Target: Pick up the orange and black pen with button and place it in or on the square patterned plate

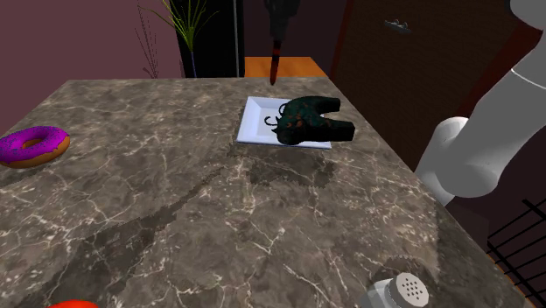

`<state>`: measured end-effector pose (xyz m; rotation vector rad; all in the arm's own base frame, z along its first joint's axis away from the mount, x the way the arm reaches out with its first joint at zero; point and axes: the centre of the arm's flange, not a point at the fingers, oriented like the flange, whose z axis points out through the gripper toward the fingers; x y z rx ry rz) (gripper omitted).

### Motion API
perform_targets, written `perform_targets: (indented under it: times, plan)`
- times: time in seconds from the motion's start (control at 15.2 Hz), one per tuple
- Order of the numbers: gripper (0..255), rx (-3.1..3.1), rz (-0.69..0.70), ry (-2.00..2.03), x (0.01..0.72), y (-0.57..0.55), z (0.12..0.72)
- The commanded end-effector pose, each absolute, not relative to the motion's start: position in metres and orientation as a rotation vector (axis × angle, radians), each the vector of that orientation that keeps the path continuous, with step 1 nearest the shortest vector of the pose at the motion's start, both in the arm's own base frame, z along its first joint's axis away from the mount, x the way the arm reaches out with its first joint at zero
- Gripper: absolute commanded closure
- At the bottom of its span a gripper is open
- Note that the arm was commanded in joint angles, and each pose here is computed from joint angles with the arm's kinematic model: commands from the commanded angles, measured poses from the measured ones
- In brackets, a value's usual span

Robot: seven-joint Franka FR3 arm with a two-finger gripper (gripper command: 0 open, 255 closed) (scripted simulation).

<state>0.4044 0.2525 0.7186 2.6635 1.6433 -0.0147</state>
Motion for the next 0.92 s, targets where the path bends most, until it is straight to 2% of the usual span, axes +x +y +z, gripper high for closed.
perform_targets:
  times: [0.0, 0.86]
  plan:
    - [255, 2.663, -0.015, 1.645, 0.399, 0.227, 0.723]
    - [255, 2.663, -0.015, 1.645, 0.396, 0.215, 0.662]
